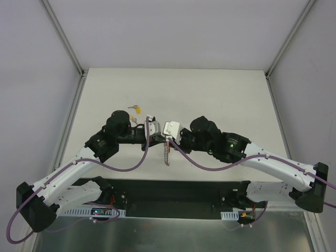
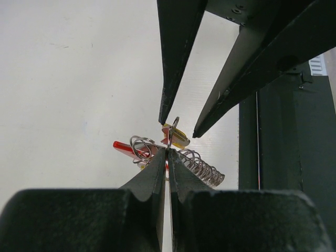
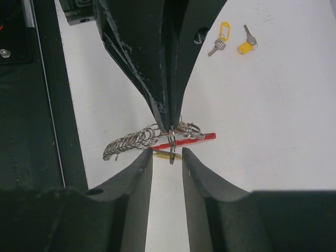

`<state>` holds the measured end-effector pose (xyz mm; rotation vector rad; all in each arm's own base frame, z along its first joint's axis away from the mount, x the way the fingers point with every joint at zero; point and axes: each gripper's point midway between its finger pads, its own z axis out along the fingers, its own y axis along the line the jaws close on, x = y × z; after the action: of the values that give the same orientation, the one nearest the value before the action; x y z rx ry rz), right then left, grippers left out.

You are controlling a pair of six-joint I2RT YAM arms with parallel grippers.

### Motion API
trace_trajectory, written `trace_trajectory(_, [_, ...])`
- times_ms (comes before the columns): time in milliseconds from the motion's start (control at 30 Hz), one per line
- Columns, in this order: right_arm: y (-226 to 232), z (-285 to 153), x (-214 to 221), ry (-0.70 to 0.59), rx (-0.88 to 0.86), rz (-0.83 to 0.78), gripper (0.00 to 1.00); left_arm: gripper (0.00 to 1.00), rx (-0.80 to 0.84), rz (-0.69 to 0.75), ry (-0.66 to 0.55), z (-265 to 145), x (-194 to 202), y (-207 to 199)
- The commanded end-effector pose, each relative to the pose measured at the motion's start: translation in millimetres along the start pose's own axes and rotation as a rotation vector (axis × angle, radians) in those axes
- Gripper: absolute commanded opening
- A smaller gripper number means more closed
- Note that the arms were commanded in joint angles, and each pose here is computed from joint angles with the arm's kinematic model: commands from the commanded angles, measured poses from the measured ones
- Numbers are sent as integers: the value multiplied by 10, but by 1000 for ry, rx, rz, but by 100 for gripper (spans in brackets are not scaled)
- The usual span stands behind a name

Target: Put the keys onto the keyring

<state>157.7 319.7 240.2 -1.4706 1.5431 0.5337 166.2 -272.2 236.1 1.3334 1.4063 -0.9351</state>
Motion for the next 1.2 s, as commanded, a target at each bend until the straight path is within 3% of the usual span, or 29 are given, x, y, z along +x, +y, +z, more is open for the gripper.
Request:
trace_trajectory(0, [-194, -242, -295, -110, 81, 4, 34, 0, -17, 80, -84, -29, -348, 31])
trace_trajectory(200, [-220, -342, -110, -128, 39, 78, 34, 0, -25, 87, -94, -44, -368, 32])
trace_trajectory(400, [-84, -306, -172, -208, -86, 93, 28, 0, -29, 91, -105, -53, -386, 26])
trace_trajectory(767, [-89, -161, -212, -226, -114, 107, 25, 0, -56, 92, -120, -77, -422, 59])
trace_trajectory(1100, [-123, -116, -197, -215, -102, 110, 1, 0, -58, 89, -119, -69, -414, 61])
trace_trajectory(1167, [-120, -125, -216, -220, -103, 111, 1, 0, -63, 89, -116, -68, -408, 74])
